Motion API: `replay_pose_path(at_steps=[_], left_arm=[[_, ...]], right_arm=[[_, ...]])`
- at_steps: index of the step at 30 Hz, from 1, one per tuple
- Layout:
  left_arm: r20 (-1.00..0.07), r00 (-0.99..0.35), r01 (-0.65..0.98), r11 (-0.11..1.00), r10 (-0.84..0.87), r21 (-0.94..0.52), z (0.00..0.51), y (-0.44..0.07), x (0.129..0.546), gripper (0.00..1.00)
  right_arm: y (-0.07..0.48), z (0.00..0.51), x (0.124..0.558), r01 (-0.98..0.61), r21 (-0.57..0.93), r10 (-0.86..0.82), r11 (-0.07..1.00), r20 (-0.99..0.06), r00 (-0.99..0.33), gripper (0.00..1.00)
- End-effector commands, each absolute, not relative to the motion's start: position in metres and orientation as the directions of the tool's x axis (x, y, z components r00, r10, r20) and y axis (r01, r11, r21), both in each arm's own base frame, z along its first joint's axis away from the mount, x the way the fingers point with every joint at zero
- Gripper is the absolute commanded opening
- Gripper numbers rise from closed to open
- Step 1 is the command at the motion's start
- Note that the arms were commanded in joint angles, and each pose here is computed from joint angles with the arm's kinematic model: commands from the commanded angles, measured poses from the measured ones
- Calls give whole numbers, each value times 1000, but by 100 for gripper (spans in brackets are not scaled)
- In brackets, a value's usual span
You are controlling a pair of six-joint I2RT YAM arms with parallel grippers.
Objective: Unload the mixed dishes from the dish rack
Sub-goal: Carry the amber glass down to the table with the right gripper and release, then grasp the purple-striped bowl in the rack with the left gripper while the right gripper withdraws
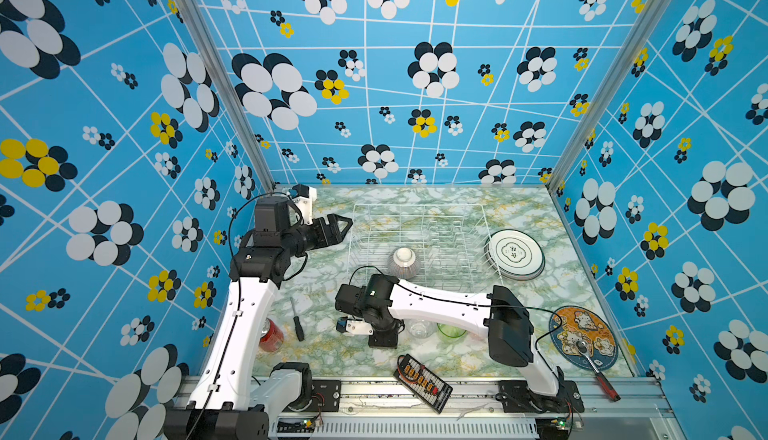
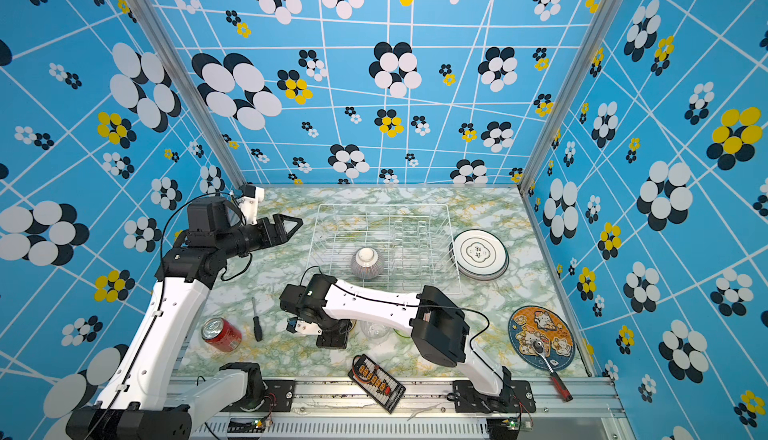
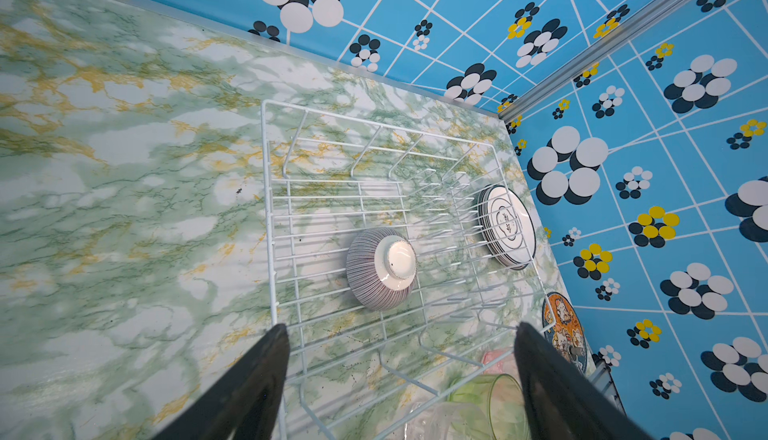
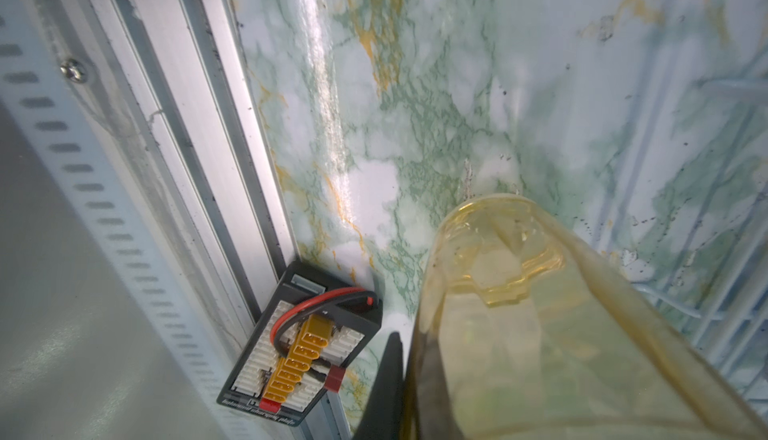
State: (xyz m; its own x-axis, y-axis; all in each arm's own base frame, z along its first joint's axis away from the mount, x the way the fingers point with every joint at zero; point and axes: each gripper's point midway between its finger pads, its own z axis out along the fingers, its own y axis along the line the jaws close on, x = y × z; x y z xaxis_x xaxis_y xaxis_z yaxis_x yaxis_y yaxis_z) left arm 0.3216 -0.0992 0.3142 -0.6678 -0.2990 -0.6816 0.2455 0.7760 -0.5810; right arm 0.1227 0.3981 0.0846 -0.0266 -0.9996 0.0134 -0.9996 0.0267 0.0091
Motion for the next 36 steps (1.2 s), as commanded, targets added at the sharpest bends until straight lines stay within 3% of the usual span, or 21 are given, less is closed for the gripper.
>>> replay_pose_path(at_steps=[1,13,22,27,32,36], left_arm=[[-679,-676,252,776,-287,-578,309,-98,322,86],[-675,-679,253,771,-288,-584,310,-99,323,86],[-670,-686,240,781,-284,-577,306,-97,322,86],[-670,-689,234,790,-277,-567,304,-96,321,85],[-672,-691,201,822,-267,-533,297,-91,322,80],[-673,-710,201,857,-205,-474,288,-98,321,80]], right_arm=[[393,73,127,-999,19,-998,27,63,-25,0],[388,61,133,-999,7,-995,39,97,-38,1],[389,75,140,-998,-30,-997,57,53,-59,33],[391,105,140,-997,-38,-997,68,-30,-67,47],[391,151,135,-997,-1,-983,82,-168,-81,50],[378,203,156,-981,-23,-929,195,-324,-177,54]])
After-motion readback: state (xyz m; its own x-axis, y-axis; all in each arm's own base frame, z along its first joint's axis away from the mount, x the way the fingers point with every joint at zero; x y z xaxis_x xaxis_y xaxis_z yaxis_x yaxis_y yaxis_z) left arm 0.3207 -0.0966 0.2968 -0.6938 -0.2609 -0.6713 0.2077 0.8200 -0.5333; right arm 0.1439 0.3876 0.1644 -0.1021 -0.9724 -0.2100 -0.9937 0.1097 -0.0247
